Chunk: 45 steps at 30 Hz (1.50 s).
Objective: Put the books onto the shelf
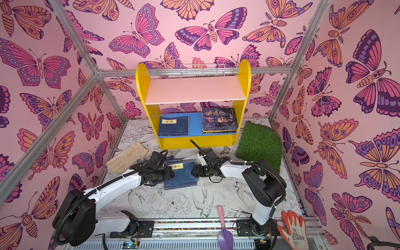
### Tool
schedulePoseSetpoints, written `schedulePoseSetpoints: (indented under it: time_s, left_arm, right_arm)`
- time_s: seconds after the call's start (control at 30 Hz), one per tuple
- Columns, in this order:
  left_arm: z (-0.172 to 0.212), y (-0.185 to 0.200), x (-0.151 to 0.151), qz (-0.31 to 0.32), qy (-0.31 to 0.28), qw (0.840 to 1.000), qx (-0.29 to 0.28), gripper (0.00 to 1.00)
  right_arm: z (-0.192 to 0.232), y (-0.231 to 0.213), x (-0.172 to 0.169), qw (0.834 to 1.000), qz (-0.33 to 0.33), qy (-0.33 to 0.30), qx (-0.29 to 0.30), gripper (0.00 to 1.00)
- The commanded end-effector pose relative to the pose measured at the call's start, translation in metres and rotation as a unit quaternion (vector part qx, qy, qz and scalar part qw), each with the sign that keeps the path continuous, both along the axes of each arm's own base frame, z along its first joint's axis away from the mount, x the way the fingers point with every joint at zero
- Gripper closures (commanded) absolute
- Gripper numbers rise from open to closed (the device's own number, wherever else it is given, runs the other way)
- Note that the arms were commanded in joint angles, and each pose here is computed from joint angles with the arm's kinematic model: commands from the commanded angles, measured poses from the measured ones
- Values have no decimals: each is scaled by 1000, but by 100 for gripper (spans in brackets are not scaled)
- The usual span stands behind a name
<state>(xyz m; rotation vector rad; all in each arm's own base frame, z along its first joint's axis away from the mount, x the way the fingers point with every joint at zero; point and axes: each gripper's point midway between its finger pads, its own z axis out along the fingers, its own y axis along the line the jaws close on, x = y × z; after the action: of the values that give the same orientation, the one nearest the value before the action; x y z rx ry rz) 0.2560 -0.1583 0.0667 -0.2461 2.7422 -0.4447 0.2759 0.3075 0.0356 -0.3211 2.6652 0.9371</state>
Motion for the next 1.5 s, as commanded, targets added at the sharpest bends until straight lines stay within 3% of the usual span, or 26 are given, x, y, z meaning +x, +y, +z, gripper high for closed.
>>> schedulePoseSetpoints:
  time_s: [0.0, 0.4, 0.53, 0.8, 1.0, 1.2, 1.27, 1.47]
  left_arm:
    - [-4, -6, -2, -13, 4, 1000, -3, 39]
    - [-12, -23, 1, -29, 11, 999, -8, 39]
    - [-15, -27, 2, -28, 13, 999, -15, 39]
    - [-14, -32, 7, -20, 4, 999, -32, 40]
    - [-6, -32, 13, -15, -13, 999, -44, 40]
    - [6, -22, 19, 13, -28, 997, -67, 39]
    - [16, -15, 22, 30, -42, 995, -87, 37]
    - [59, 1, 27, 57, -104, 978, -169, 16]
  right_arm:
    - [14, 5, -6, 999, 16, -1, 41, 37]
    - [33, 2, 0, 992, -6, -3, 127, 43]
    - [51, 6, 6, 984, -13, -14, 180, 52]
    - [84, 11, 7, 973, -2, -45, 228, 81]
    - [103, 19, 5, 963, 17, -51, 266, 83]
    - [103, 8, 14, 964, -12, -58, 261, 100]
    - [107, -1, 20, 958, -33, -59, 279, 100]
    - [137, -16, 30, 933, -55, -70, 349, 100]
